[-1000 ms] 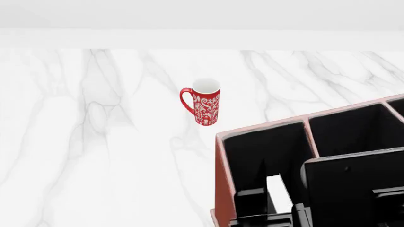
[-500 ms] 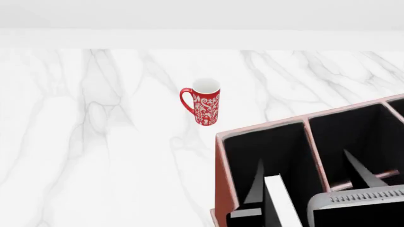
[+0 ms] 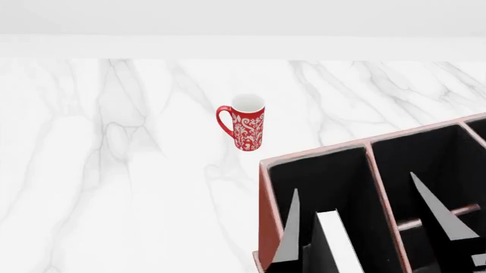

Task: Pick up the book and place it in the left compartment of the caddy.

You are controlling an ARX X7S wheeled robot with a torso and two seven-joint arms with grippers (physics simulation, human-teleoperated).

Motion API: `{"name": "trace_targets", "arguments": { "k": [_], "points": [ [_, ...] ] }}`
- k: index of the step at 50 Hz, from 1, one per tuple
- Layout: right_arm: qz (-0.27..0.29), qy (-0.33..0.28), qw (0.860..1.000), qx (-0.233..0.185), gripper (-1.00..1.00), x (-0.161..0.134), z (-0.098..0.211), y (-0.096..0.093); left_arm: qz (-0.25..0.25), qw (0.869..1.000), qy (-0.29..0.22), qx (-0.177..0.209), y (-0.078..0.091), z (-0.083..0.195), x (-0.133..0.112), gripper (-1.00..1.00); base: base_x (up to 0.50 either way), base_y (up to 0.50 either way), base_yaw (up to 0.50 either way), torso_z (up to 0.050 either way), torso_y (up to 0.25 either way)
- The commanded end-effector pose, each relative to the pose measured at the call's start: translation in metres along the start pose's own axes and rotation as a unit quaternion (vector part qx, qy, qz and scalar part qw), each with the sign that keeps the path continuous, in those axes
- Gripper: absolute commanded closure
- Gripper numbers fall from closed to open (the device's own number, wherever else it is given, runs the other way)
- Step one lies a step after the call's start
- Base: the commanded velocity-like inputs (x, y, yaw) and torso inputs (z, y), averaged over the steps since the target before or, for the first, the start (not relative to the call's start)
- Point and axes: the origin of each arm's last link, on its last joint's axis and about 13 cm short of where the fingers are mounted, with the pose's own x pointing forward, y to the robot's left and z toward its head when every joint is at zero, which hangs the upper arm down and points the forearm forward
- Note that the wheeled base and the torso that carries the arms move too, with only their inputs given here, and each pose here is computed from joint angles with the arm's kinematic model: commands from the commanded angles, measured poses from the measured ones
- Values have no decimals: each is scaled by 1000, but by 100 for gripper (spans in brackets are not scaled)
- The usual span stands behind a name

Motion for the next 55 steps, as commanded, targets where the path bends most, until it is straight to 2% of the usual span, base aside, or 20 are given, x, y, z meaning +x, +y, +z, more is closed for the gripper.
{"name": "trace_targets", "arguments": {
  "k": [1, 13, 35, 55],
  "points": [
    [-32, -15, 999, -3, -100, -9, 6, -14, -4, 1000, -8, -5, 1, 5, -4, -100, 0, 0, 0, 0, 0],
    [-40, -39, 998, -5, -100, -11, 11, -21, -6, 1000, -18, -10, 2, 7, -8, -100, 0, 0, 0, 0, 0],
    [-43, -60, 997, -5, -100, -12, 10, -22, -16, 999, -40, -23, 3, 18, -20, -100, 0, 0, 0, 0, 0],
    [-34, -98, 994, -21, -100, -12, 8, -23, -44, 993, -90, -67, 3, 30, -34, -100, 0, 0, 0, 0, 0]
  ]
}}
